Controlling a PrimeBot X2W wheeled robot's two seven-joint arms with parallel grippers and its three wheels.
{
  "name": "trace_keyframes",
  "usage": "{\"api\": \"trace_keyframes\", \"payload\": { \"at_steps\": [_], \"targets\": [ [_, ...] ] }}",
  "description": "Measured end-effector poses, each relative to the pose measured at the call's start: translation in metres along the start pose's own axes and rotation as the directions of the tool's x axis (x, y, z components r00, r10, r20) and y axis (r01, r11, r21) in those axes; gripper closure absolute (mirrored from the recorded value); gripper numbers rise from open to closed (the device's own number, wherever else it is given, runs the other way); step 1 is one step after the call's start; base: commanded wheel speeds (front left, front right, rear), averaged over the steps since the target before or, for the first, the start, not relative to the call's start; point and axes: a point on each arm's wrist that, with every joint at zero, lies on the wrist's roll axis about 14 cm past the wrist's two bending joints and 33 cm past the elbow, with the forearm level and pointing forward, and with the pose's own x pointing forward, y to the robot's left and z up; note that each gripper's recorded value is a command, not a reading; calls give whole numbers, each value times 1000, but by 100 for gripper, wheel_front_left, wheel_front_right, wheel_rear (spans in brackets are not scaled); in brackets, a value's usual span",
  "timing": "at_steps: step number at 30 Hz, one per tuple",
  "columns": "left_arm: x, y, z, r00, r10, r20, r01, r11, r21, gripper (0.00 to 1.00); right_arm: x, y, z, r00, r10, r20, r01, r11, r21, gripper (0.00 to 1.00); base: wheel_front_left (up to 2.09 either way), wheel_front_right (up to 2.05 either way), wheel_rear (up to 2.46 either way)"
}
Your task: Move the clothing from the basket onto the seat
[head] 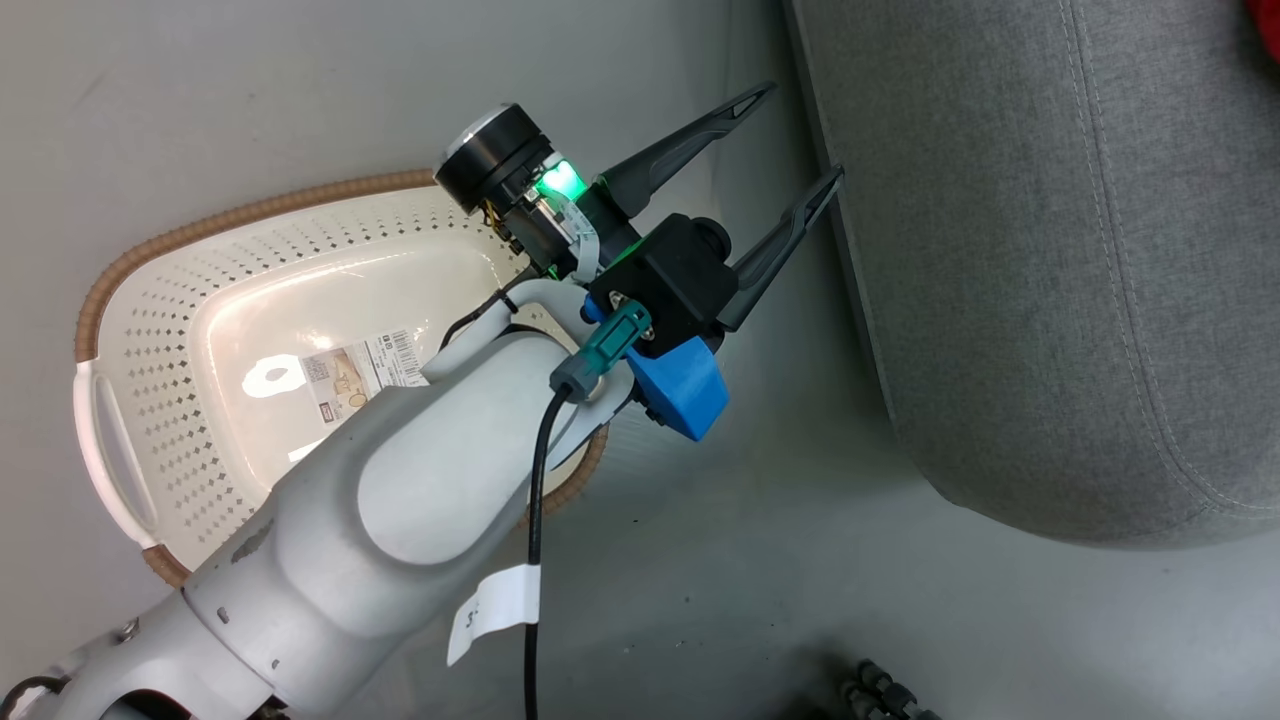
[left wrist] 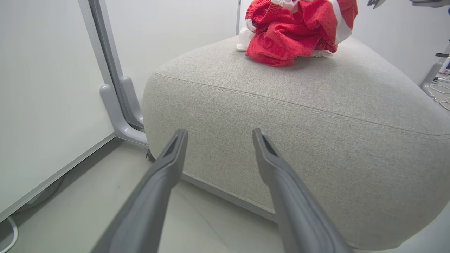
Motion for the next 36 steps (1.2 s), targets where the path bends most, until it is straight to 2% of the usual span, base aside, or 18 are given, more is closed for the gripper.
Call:
{"api": "trace_keyframes", "payload": {
  "at_steps": [3,4,5,11,14,19,24,29,32,36],
  "targets": [
    [0,0,2,1000,-1,3,1,1000,5,0,-6,3,-12,999,-3,-35,4,1000,21,100,0,0,0],
    [0,1,2,1000,1,4,-1,1000,7,0,-8,3,-14,999,-2,-40,3,1000,24,91,0,0,0],
    [0,1,3,1000,2,3,-2,1000,7,0,-10,3,-16,999,-4,-48,5,1000,28,0,0,0,0],
    [-1,-2,21,999,10,32,-11,1000,27,0,-24,-16,2,999,-43,-7,43,998,40,0,0,0,0],
    [-4,-8,32,999,21,46,-22,999,27,0,-40,-27,8,999,-42,0,42,999,12,0,0,0,0],
    [-16,-7,61,992,99,84,-101,995,17,0,-60,-44,60,990,-47,132,46,999,9,0,0,0,0],
    [-40,5,91,967,226,121,-228,974,3,0,-85,-21,103,968,40,249,-53,997,48,0,0,0,0],
    [-74,16,128,919,346,190,-354,935,10,0,-108,13,136,931,135,339,-178,979,98,0,0,0,0],
    [-99,26,145,879,418,228,-434,901,21,0,-120,40,149,906,195,377,-260,957,130,0,0,0,0],
    [-139,41,156,813,524,255,-545,838,17,0,-134,79,156,876,269,399,-362,916,176,0,0,0,0]
  ]
}}
